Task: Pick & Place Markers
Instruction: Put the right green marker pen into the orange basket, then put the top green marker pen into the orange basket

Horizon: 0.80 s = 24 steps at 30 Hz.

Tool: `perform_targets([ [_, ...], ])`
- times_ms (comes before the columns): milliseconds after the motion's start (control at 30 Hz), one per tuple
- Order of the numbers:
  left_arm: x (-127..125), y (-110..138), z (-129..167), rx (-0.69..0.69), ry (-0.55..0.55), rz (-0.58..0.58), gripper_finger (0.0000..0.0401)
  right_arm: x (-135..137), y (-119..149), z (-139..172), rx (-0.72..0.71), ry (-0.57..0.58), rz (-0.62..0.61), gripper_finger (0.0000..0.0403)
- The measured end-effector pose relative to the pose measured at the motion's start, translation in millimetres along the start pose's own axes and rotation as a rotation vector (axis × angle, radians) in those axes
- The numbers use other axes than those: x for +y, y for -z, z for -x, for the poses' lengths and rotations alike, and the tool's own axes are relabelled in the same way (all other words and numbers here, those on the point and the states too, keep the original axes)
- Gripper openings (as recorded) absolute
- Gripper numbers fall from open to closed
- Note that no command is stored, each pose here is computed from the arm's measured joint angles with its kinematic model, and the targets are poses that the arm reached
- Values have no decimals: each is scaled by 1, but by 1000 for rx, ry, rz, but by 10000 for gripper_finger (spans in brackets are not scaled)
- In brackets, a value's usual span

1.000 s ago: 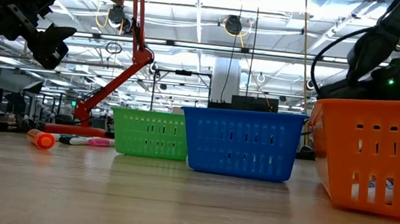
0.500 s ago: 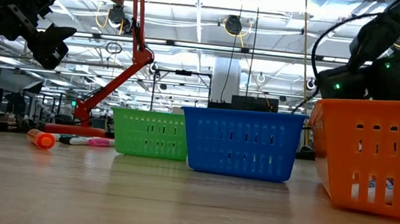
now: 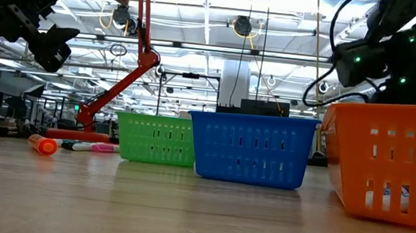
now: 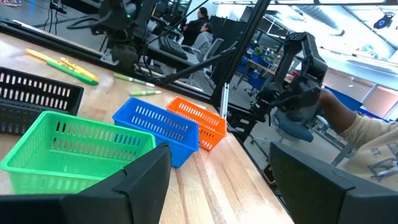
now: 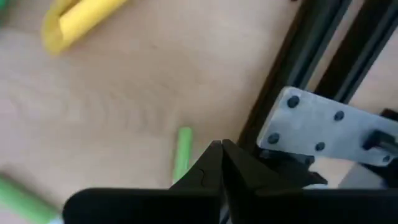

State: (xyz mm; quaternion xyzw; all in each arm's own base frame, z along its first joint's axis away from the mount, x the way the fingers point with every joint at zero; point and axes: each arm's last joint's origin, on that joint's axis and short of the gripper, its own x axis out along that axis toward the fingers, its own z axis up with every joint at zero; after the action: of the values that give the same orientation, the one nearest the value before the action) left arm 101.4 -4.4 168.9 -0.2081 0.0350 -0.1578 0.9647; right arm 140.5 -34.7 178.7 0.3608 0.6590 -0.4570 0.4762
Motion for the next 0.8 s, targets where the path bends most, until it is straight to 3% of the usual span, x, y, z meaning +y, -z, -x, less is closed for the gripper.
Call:
perform_targets([
  [167,0,0,0,0,0,1,274,14,8,1,2,-103,120,13],
  [367,0,0,0,0,0,0,273,16,19,-4,82,-123,150,96],
  [567,0,0,0,0,0,0,274,17,17,-4,7,-96,49,183],
  [800,0,0,0,0,0,0,274,24,11,-13,37,-29,-52,195],
])
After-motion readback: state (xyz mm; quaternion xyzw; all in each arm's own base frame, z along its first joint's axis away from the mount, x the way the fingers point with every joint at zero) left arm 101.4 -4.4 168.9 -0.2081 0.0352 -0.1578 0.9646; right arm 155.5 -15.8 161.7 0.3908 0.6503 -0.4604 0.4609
